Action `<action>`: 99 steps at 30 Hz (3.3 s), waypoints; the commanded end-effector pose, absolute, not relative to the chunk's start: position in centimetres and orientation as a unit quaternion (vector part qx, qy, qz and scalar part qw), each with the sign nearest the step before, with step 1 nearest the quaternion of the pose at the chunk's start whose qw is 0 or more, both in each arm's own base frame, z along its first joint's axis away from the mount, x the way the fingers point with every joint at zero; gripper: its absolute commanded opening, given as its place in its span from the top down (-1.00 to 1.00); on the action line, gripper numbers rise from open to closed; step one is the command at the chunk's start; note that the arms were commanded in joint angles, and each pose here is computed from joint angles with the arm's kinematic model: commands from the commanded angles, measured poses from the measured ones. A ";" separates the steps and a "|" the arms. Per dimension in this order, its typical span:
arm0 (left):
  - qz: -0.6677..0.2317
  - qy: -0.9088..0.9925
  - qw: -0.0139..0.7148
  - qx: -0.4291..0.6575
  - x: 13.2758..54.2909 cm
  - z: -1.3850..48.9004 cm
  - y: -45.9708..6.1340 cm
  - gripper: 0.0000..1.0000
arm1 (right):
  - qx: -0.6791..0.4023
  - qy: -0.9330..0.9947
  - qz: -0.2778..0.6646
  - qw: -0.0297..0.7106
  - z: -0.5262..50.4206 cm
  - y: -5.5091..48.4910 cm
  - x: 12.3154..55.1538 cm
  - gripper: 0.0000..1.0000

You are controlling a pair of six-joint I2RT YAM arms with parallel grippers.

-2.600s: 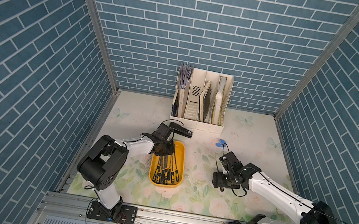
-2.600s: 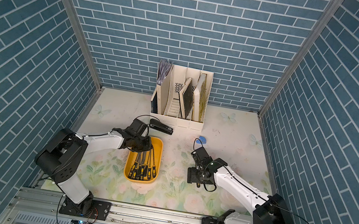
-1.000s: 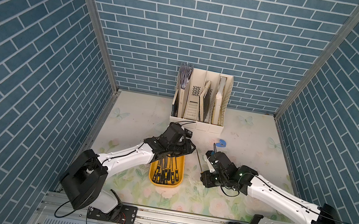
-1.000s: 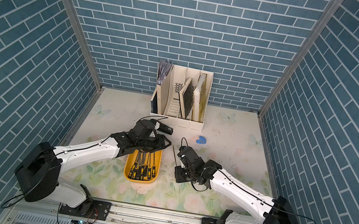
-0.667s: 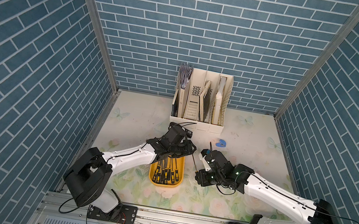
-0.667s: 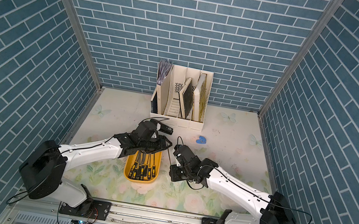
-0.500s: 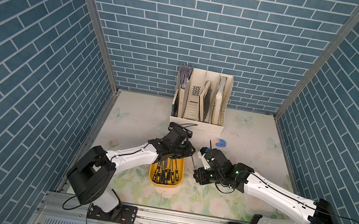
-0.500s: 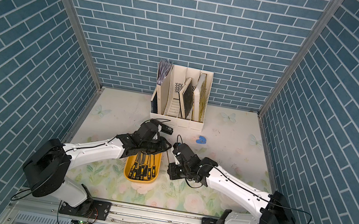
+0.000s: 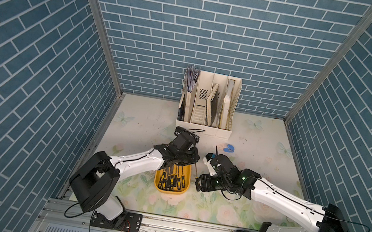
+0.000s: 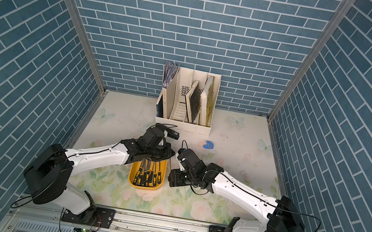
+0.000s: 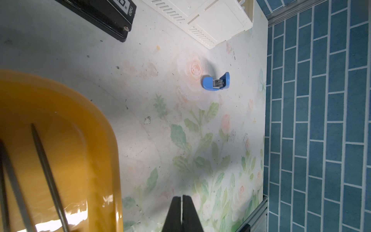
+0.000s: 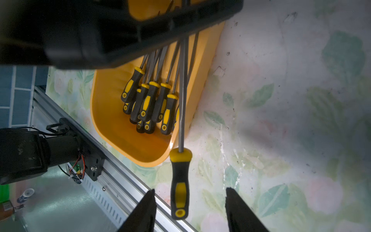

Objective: Put the file tool into the storage box
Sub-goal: Place the file tool in the storage box, then reset both arms

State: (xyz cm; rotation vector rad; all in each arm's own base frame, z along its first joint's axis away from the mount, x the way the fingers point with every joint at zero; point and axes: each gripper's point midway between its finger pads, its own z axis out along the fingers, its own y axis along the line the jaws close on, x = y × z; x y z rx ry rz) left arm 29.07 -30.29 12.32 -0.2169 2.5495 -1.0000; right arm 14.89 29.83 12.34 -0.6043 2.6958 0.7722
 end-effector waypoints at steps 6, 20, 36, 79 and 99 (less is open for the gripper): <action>-0.334 0.911 0.227 -0.081 31.6 14.8 -24.7 1.00 | -0.205 0.928 0.263 0.164 14.8 28.8 15.4 -0.66; -0.271 0.938 0.205 -0.073 33.1 8.8 -22.6 1.00 | -0.205 0.931 0.258 0.158 13.9 28.0 15.9 -0.71; -0.229 0.956 0.172 -0.062 31.5 4.1 -22.4 1.00 | -0.208 0.933 0.252 0.150 13.0 27.9 15.8 -0.71; -0.240 0.868 0.431 -0.064 34.0 26.3 -17.7 -0.10 | -0.182 0.919 0.193 0.292 17.2 24.1 21.5 -0.92; 0.095 0.731 0.644 -0.205 33.4 25.9 6.5 -1.00 | 0.110 0.784 -0.104 0.603 17.2 -0.1 36.0 -1.00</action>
